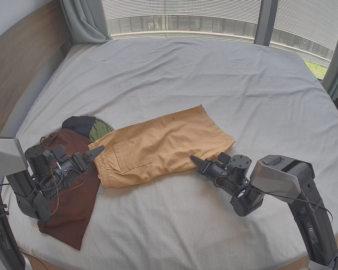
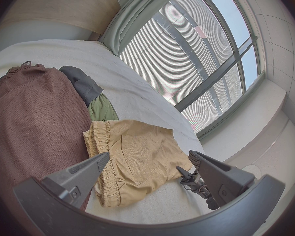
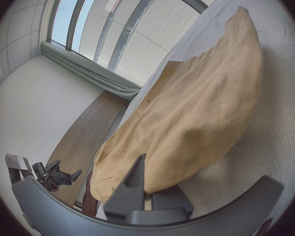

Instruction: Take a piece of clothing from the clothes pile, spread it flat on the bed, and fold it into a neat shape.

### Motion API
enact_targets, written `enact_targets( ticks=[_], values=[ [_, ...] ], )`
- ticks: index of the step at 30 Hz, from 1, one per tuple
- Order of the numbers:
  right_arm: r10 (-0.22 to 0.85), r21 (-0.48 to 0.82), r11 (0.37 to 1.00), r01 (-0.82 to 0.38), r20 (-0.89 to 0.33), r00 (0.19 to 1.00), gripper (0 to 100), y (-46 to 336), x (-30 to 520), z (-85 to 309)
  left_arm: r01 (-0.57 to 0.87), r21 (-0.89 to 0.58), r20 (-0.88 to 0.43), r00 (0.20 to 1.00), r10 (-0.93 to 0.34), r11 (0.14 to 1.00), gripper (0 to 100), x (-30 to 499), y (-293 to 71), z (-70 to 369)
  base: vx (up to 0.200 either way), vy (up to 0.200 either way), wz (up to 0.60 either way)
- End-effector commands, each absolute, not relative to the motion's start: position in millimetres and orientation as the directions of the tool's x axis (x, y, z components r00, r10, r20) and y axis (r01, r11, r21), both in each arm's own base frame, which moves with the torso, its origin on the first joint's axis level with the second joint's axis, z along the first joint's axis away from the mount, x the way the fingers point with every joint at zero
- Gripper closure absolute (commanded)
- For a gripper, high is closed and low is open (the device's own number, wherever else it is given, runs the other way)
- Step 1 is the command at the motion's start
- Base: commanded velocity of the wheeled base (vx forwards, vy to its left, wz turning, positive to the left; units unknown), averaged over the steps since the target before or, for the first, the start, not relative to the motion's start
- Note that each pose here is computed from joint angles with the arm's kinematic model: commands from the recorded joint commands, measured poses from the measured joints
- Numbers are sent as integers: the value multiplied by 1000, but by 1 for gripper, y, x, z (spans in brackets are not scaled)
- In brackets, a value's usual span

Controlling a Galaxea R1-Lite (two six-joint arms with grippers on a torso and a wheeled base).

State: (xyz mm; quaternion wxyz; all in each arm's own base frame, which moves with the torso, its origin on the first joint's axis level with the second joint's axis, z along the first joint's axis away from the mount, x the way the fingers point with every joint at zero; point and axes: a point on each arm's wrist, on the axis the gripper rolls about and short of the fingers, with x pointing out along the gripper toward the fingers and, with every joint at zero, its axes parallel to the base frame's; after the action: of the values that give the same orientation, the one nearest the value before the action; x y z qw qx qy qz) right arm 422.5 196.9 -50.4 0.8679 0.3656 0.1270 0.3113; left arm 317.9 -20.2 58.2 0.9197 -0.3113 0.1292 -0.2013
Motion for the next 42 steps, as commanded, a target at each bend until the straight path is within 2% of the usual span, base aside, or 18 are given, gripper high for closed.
enact_targets(
  ticks=[1,8,13,27,36,42],
  values=[
    [632,713,542,-445,3,775,100,196,422,-52,293,-623,-110,885,-452,725,0,318,-21,59,0,0,0],
    [628,715,547,-436,-6,778,100,192,421,-52,318,-622,-119,865,-487,716,0,316,-19,55,0,0,0],
    [628,716,554,-425,-25,778,100,191,417,-54,357,-584,-141,840,-524,729,0,309,0,51,0,0,0],
    [626,700,591,-401,-84,775,100,179,392,-44,365,-572,-136,841,-524,735,0,309,0,52,0,0,0],
    [619,709,611,-352,-150,771,100,167,368,-35,364,-576,-142,838,-528,732,0,307,-2,51,0,0,0],
    [611,714,639,-286,-245,753,100,154,337,-31,367,-571,-149,833,-532,734,0,307,-13,50,0,0,0]
  ],
)
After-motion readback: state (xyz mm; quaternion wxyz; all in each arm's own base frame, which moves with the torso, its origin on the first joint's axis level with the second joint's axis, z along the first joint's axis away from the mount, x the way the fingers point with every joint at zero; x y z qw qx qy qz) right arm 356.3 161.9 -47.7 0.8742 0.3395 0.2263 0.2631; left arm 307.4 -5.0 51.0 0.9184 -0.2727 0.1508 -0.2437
